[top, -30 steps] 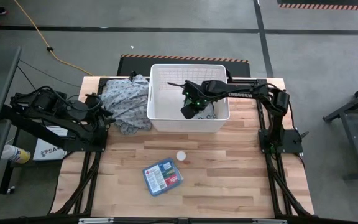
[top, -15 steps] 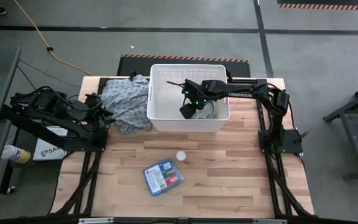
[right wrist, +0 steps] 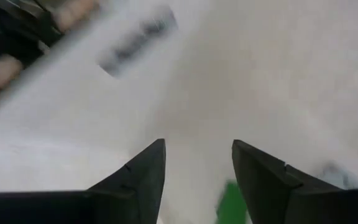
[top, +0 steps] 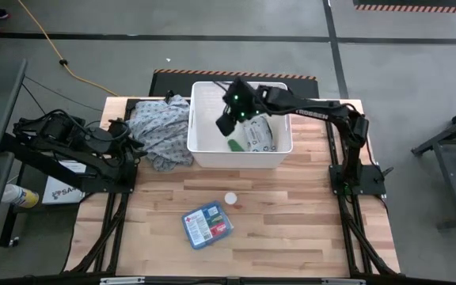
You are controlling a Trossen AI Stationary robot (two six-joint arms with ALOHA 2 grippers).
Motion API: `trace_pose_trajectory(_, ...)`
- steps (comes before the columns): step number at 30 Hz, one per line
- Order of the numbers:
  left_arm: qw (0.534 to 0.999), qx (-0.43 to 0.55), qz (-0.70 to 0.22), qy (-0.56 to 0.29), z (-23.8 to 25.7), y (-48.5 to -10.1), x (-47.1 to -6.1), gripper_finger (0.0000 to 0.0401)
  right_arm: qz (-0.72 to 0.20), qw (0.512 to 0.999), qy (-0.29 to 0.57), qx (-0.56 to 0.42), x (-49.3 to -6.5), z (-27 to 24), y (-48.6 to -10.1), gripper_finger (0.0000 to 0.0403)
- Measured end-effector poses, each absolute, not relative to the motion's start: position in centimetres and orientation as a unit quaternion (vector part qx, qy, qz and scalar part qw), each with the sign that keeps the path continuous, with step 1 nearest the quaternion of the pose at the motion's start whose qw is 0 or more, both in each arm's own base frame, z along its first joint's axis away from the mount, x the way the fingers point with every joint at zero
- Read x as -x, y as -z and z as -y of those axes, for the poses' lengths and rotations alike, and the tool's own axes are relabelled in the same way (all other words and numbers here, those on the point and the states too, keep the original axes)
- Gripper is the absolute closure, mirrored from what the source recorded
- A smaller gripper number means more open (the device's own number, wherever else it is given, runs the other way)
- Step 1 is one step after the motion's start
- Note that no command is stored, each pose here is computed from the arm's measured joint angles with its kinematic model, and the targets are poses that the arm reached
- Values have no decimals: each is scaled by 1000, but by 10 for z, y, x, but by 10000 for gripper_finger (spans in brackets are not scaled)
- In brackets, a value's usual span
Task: Pick & place medical supplies in basket/bin
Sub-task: Put the orange pill bottle into the white bin
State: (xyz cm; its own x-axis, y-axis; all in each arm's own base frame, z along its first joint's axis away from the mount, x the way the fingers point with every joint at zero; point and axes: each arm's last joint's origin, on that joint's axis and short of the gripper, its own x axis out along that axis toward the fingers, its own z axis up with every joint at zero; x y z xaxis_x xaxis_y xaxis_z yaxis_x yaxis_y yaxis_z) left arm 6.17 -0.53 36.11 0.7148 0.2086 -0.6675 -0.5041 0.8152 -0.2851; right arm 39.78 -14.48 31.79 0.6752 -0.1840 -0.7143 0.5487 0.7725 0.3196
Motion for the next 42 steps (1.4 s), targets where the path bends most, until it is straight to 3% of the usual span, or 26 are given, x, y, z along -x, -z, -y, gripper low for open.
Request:
trace_pose_trajectory(13,894,241,-330,-184,6,-361,-62,190,-205,947,115,-218,-401,112,-427,253)
trace_pose_trajectory(22,892,249,-338,-167,8,-361,-62,190,-170,962,20,-212,-393,62,-472,263)
trace_pose_trajectory(42,877,259,-384,-132,16,-358,-80,190,-324,907,-15,-269,-373,-61,-456,263)
